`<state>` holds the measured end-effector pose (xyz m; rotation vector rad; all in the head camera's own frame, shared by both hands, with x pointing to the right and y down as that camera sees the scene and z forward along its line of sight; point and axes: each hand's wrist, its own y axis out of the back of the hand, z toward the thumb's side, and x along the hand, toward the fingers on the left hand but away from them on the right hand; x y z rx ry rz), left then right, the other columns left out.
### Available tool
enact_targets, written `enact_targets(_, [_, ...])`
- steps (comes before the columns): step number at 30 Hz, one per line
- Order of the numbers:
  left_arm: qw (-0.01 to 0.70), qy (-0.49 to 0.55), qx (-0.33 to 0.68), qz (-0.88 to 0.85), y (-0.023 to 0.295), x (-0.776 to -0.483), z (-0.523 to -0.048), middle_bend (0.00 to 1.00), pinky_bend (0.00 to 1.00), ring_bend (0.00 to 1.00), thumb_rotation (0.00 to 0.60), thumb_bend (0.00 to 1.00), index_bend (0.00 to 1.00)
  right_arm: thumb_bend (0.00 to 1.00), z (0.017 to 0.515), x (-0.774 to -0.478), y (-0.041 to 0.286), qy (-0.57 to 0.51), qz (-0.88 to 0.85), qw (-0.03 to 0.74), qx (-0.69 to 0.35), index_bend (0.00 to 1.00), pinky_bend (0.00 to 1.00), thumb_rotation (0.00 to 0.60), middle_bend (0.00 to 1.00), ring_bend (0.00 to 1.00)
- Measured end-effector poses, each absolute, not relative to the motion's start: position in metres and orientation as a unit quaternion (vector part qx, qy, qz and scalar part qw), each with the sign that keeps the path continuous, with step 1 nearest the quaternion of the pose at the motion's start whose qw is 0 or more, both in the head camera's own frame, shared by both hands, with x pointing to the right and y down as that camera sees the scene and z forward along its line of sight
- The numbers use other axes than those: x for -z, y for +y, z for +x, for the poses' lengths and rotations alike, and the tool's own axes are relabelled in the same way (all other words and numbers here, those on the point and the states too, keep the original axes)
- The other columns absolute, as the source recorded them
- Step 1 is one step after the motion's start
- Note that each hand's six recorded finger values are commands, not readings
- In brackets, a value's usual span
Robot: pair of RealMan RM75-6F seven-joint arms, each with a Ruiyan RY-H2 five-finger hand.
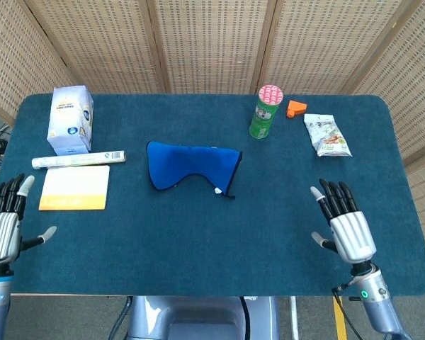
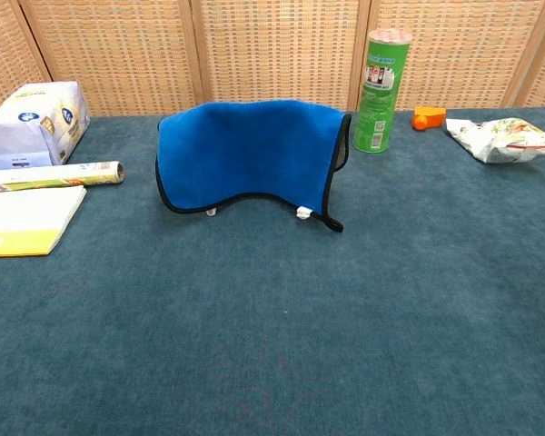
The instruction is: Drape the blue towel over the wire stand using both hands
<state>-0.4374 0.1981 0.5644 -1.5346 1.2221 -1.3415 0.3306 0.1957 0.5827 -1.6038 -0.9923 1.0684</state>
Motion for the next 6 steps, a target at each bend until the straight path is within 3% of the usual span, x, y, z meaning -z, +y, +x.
enact_targets(6, [0.359,0.468,0.532,-0.607,0.225,-0.553,-0.434,0.00,0.00,0.00,0.600,0.00,0.00,0.00,0.331,-0.565,0.234,-0.403,-0.649,0.472,-0.440,0.00,0.00,0.600,0.00,0.00])
